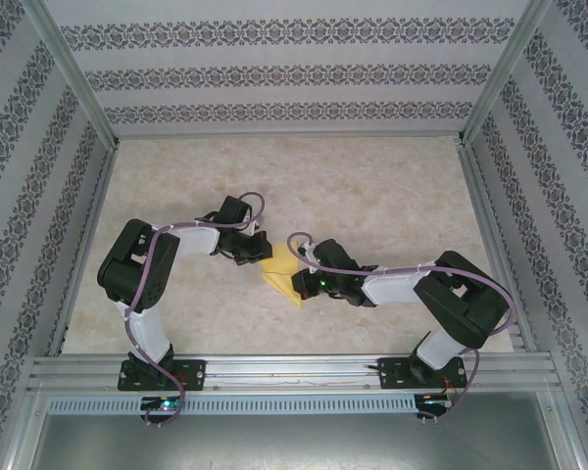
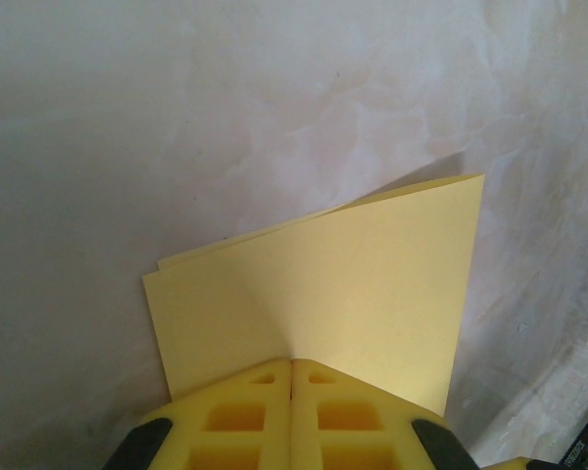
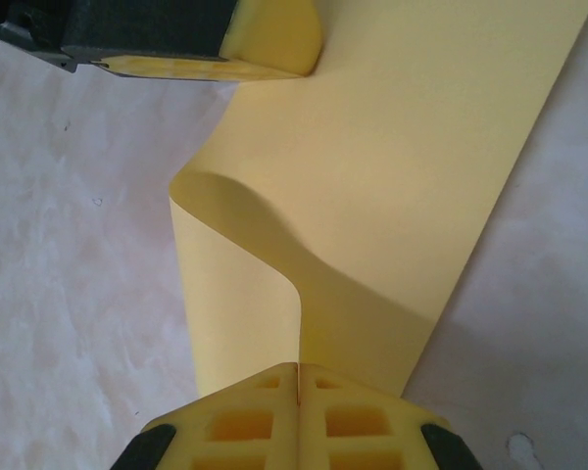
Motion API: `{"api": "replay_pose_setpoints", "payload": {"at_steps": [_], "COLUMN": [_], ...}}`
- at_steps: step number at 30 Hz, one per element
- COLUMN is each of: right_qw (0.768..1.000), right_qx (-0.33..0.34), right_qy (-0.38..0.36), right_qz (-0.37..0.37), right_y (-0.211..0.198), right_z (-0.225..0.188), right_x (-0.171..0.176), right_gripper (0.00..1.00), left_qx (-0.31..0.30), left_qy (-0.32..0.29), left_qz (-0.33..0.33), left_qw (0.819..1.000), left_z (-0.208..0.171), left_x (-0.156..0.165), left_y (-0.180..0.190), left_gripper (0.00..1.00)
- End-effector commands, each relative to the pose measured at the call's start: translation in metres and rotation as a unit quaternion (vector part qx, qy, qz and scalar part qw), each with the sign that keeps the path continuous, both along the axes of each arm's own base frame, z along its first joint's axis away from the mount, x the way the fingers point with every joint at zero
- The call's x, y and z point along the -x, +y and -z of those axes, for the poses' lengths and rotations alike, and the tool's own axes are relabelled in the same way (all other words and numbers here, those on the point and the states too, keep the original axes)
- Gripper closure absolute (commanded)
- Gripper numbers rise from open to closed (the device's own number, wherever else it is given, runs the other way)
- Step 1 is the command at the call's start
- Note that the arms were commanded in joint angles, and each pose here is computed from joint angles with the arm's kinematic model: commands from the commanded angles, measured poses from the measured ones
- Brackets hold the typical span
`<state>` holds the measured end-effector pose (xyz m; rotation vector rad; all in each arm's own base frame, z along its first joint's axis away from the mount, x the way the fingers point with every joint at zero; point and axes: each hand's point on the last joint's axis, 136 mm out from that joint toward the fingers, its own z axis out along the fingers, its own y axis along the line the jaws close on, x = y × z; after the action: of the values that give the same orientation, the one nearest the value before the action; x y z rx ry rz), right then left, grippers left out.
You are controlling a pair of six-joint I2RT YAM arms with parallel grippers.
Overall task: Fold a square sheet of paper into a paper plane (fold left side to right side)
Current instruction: Third fold the triangle at the center of the table.
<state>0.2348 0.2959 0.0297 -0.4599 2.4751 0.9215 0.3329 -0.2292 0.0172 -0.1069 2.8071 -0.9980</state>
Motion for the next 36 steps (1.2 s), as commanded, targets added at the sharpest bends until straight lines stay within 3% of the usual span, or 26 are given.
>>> {"api": "replay_pose_setpoints", "payload": {"at_steps": [1,36], "right_qw": [1.0,1.0], "right_qx": [-0.014,-0.005], "right_qy": [-0.009,0.009], "right_qz": [-0.001,-0.011], "right_y": [0.001,0.006], "right_z": [-0.011,0.005], "right_x": [-0.005,-0.006], "right_gripper": [1.0,1.0], "left_qx": [-0.066,-0.066], "left_qy": [0.042,0.042], "left_qz": [-0.001,-0.004], "left_qw": [0.997,0.997], "left_z": [0.032,0.034], "left_x": [0.019,0.019], "left_y": [0.018,0.017], "left_gripper": [0.95,0.95]}}
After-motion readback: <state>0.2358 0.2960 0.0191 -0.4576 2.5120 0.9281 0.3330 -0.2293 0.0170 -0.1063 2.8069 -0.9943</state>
